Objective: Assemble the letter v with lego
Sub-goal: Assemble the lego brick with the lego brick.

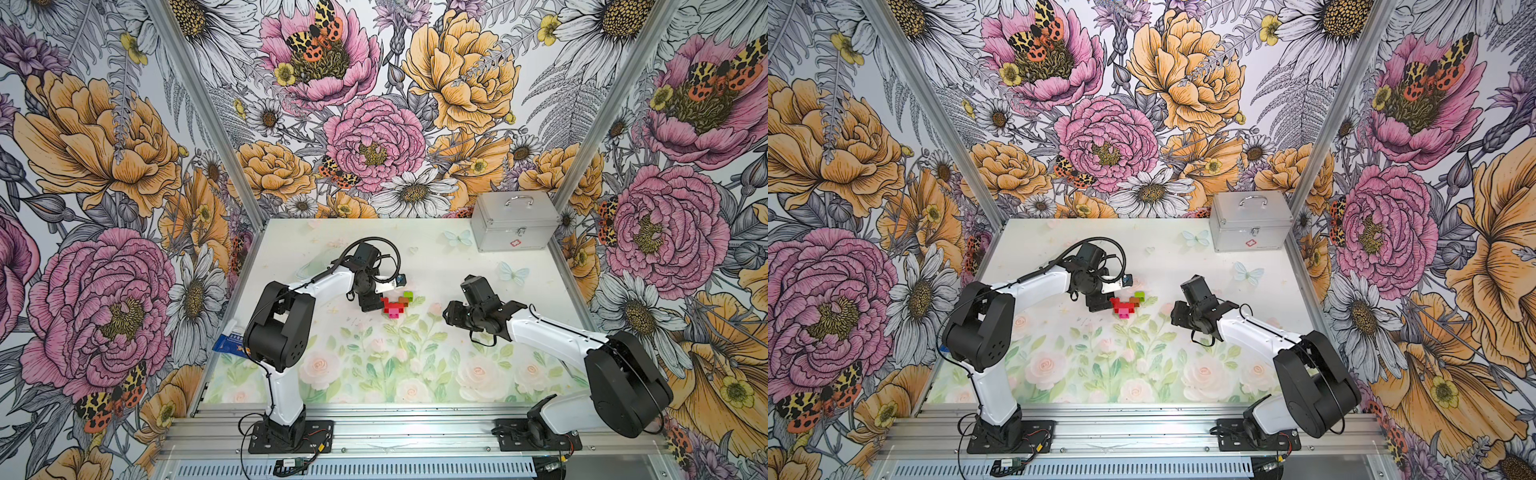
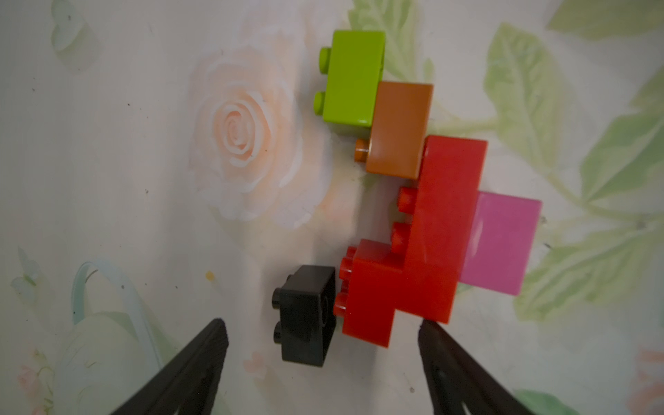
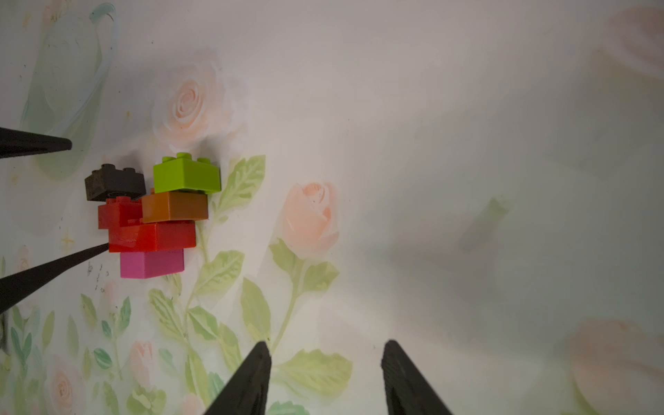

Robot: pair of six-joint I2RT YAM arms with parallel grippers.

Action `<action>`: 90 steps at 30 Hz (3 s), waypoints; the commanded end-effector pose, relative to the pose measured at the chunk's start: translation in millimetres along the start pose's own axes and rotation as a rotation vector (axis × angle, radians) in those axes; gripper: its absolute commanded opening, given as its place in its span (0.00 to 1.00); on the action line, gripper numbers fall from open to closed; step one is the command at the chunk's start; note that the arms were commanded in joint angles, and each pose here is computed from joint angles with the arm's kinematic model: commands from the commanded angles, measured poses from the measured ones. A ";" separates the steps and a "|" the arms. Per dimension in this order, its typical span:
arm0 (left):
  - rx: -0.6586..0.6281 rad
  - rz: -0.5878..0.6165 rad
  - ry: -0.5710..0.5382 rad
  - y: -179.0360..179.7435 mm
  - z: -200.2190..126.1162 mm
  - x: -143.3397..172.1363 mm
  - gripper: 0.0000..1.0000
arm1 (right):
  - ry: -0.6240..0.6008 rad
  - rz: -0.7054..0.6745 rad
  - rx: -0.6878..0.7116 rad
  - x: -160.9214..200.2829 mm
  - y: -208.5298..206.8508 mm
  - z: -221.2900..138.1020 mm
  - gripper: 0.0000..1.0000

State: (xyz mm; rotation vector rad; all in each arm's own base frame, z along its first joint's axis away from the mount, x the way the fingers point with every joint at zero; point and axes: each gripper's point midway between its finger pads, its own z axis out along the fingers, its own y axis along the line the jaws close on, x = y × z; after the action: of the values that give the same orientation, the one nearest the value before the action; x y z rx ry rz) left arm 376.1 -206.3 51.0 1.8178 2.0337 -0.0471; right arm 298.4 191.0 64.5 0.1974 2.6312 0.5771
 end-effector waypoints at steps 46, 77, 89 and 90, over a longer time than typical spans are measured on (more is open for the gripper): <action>0.037 -0.030 -0.055 2.9 8.8 -7.5 0.80 | -0.018 0.218 -0.207 6.3 103.9 100.5 0.18; 0.036 -0.038 -0.086 6.1 2.8 -12.3 0.80 | -0.026 0.195 -0.168 0.4 98.5 99.9 0.19; 0.052 -0.043 -0.091 2.6 5.0 -13.4 0.79 | -0.004 0.173 -0.170 -1.7 101.6 104.1 0.19; 0.053 -0.042 -0.091 2.7 5.1 -13.1 0.79 | -0.003 0.169 -0.173 -2.0 102.7 104.3 0.19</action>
State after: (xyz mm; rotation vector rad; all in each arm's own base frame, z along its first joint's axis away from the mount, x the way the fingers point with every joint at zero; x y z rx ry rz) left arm 375.5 -213.2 45.4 1.7980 2.0408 -0.1547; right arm 344.7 318.1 26.5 0.3970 2.5544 0.8626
